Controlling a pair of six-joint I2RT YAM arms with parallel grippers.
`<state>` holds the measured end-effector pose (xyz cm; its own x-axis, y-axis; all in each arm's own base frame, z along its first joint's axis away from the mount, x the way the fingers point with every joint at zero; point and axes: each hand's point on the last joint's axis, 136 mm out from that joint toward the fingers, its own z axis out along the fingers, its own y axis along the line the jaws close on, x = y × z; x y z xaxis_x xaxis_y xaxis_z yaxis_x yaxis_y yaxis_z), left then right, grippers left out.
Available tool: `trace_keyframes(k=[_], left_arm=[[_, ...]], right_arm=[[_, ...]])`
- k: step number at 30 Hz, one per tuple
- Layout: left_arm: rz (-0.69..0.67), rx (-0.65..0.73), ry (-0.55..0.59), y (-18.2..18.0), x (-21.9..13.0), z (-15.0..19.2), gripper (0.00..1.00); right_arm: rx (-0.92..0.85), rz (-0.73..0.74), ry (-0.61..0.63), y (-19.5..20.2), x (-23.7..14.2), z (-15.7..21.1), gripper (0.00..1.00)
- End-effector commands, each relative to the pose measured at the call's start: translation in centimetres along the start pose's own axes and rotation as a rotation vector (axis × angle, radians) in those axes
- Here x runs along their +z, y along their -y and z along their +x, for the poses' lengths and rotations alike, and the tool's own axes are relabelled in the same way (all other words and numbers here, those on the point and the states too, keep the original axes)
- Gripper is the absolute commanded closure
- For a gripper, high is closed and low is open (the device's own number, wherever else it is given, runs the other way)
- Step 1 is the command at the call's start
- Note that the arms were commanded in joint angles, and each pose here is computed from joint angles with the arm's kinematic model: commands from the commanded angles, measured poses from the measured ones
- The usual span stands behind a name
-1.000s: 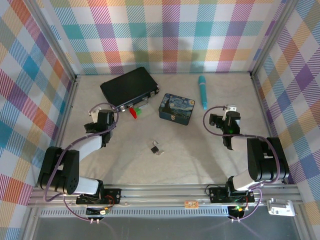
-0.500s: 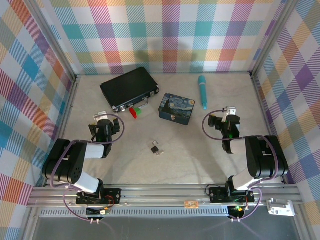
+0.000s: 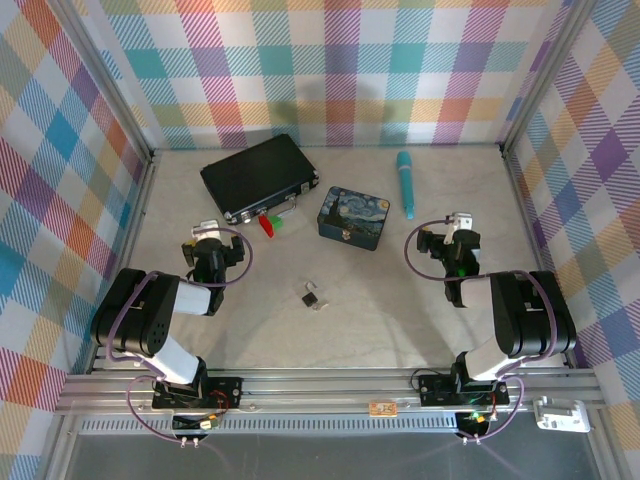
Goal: Unlock the padlock with the key
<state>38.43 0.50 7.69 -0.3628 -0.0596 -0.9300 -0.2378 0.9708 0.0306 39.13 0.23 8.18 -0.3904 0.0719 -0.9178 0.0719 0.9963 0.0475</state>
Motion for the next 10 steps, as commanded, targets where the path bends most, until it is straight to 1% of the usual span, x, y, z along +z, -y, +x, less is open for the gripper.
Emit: trace_keyframes(k=[1,10], left_arm=[[0.008,-0.004,0.038,0.06,0.31,-1.31,0.0],[0.01,-0.009,0.035,0.01,0.41,-1.34,0.0]], right_arm=[[-0.01,-0.015,0.044,-0.23,0.03,-1.23,0.01],[-0.01,-0.015,0.043,-0.22,0.02,-1.18,0.01]])
